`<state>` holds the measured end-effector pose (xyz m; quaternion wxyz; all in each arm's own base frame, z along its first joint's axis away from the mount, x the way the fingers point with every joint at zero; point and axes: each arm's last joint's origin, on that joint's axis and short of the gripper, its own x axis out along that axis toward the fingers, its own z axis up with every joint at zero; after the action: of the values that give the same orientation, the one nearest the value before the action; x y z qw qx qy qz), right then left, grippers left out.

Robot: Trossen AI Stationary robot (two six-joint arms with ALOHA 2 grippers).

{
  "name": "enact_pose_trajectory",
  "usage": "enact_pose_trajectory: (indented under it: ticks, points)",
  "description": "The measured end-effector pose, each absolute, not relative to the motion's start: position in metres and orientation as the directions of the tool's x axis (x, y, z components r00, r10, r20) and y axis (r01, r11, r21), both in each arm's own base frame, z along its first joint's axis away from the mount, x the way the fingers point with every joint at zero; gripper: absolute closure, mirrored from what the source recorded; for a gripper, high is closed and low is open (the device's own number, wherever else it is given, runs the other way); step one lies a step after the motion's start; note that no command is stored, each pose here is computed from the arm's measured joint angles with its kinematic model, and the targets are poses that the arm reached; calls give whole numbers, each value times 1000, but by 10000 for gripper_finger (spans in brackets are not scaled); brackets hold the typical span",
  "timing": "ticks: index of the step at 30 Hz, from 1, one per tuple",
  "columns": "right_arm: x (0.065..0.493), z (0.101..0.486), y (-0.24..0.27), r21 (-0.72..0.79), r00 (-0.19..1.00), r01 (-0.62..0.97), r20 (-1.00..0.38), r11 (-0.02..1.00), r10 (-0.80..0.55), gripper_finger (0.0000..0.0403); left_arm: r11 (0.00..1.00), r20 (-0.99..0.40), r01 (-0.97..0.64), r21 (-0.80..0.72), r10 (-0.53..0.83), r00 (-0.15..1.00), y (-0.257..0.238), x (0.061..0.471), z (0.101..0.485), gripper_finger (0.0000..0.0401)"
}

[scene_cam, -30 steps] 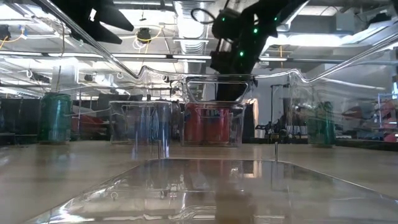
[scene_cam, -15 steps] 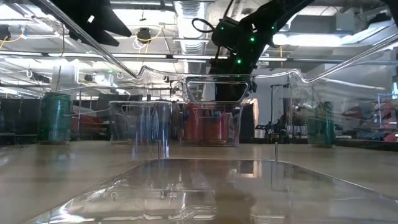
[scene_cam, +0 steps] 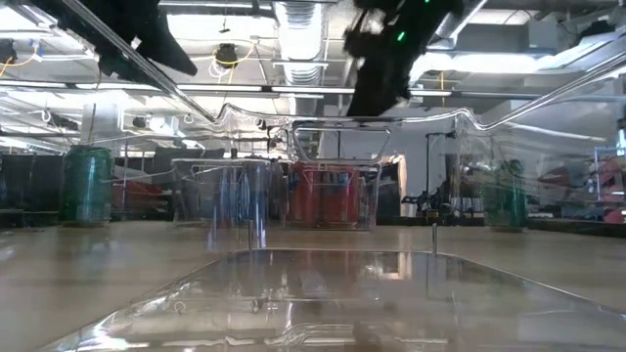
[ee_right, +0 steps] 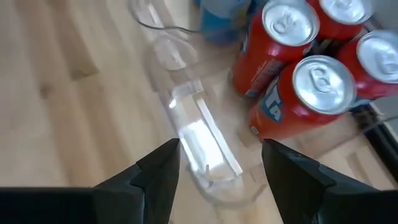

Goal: Sort soda cans
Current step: Put the bottom right green soda can into the bottom transparent bin

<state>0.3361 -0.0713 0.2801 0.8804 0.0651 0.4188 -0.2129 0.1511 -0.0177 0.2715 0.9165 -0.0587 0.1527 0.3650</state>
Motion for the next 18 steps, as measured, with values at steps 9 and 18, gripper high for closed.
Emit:
enact_pose_trajectory:
  ticks: [9,18]
  points:
    - [267,335,-42,-17,540,466,-787,885,-299,159,744,-332,-665,-66,612,718,-22,153,271,3]
    - [204,351,-25,11,379,633,-876,774,-298,159,750,-340,-661,-26,615,711,-26,159,267,3]
